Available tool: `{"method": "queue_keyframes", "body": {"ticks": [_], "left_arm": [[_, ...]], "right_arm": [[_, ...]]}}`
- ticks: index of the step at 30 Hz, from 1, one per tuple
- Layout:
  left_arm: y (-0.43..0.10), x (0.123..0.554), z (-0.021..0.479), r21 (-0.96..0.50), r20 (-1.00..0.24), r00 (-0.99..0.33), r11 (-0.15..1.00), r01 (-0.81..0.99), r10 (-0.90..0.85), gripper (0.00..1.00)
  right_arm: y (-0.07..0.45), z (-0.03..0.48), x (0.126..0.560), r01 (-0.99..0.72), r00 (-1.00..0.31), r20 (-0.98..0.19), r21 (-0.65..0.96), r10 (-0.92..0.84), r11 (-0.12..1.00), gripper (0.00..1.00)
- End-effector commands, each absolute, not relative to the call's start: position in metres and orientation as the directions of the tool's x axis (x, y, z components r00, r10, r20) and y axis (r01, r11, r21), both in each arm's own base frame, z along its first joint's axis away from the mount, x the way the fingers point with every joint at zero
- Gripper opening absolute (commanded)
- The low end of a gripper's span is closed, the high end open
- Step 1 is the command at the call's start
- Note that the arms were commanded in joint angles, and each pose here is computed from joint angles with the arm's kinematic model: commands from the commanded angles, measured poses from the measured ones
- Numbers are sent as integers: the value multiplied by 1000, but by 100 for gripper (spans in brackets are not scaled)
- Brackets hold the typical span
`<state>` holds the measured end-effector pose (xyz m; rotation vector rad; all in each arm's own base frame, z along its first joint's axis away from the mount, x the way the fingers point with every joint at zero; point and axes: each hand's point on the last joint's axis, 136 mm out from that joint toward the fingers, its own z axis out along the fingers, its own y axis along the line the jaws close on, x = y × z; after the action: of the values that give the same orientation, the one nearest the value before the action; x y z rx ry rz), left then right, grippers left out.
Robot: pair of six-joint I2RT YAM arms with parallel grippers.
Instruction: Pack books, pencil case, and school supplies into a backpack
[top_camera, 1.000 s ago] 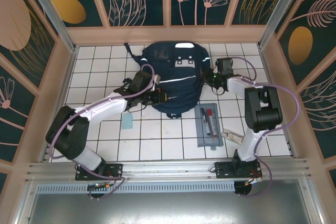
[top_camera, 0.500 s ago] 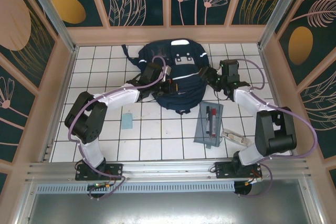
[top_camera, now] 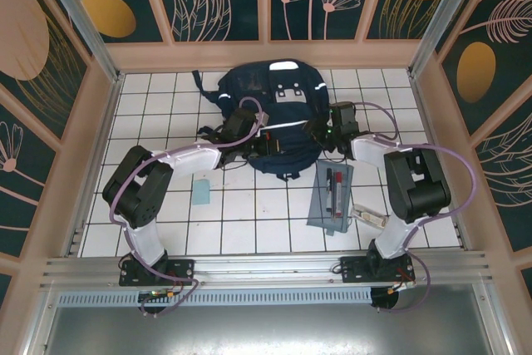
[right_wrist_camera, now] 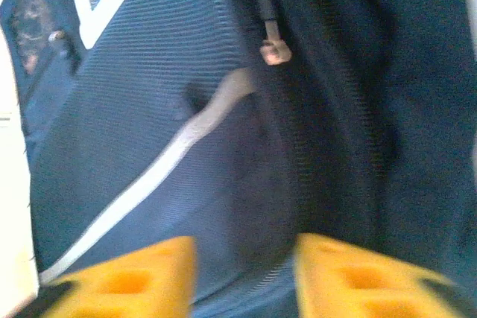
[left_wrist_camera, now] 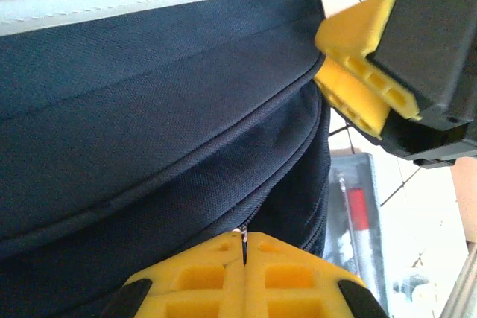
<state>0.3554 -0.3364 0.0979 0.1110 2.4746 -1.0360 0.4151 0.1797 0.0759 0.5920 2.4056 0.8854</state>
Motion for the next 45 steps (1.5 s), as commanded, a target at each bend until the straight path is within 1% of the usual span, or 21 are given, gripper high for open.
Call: {"method": "queue_keyframes", "body": {"ticks": [1, 2, 6, 9, 10, 12, 14, 20, 26, 29, 30, 31, 33, 35, 36, 39, 42, 45], "left_arm": [[-322, 366, 110, -592, -526, -841, 765, 255, -127, 0], [-314, 368, 105, -559, -539, -831, 795, 234, -135, 0], [-277, 375, 88, -422, -586, -796, 895, 141, -151, 0], [-249, 380, 83, -328, -629, -761, 942, 75, -159, 0], [-241, 382, 90, -314, -650, -741, 948, 56, -172, 0], [-228, 388, 101, -307, -675, -710, 952, 23, -201, 0], [-208, 388, 96, -290, -676, -704, 957, -18, -218, 0], [-166, 402, 116, -271, -713, -651, 959, -86, -260, 0], [-166, 422, 133, -271, -770, -587, 961, -51, -248, 0], [-181, 430, 137, -336, -760, -593, 942, 6, -268, 0], [-191, 434, 149, -376, -757, -588, 926, 38, -283, 0], [-199, 435, 155, -408, -748, -595, 911, 63, -294, 0], [-218, 429, 166, -496, -714, -623, 859, 127, -320, 0], [-238, 419, 180, -582, -679, -649, 790, 190, -344, 0], [-249, 413, 188, -613, -666, -660, 759, 219, -347, 0], [-281, 397, 212, -655, -658, -677, 694, 298, -331, 0], [-306, 388, 235, -694, -652, -680, 626, 357, -334, 0], [-320, 390, 248, -716, -647, -679, 581, 386, -347, 0]], "right_arm": [[180, 76, 423, 216, -755, -353, 663, 553, 717, 5], [175, 76, 423, 226, -743, -363, 654, 562, 722, 0], [161, 86, 423, 236, -707, -402, 641, 581, 730, 0], [153, 91, 425, 240, -691, -430, 622, 581, 745, 0], [151, 91, 424, 241, -689, -434, 617, 580, 749, 0], [147, 90, 424, 249, -685, -435, 615, 585, 748, 0], [143, 91, 424, 253, -679, -437, 615, 590, 747, 0], [135, 92, 425, 257, -671, -458, 595, 584, 762, 0], [136, 107, 432, 230, -664, -469, 614, 583, 755, 0], [145, 120, 434, 188, -677, -464, 643, 572, 743, 0], [148, 124, 434, 179, -682, -459, 650, 570, 738, 0], [151, 128, 433, 173, -686, -457, 654, 566, 737, 2], [160, 134, 428, 155, -697, -447, 670, 561, 726, 21], [169, 140, 421, 138, -707, -433, 690, 559, 710, 37], [174, 143, 417, 130, -714, -423, 703, 558, 699, 42], [187, 151, 403, 111, -745, -377, 744, 551, 659, 53], [196, 156, 387, 110, -776, -322, 777, 542, 619, 56], [198, 161, 372, 124, -780, -276, 812, 562, 570, 68]]}}
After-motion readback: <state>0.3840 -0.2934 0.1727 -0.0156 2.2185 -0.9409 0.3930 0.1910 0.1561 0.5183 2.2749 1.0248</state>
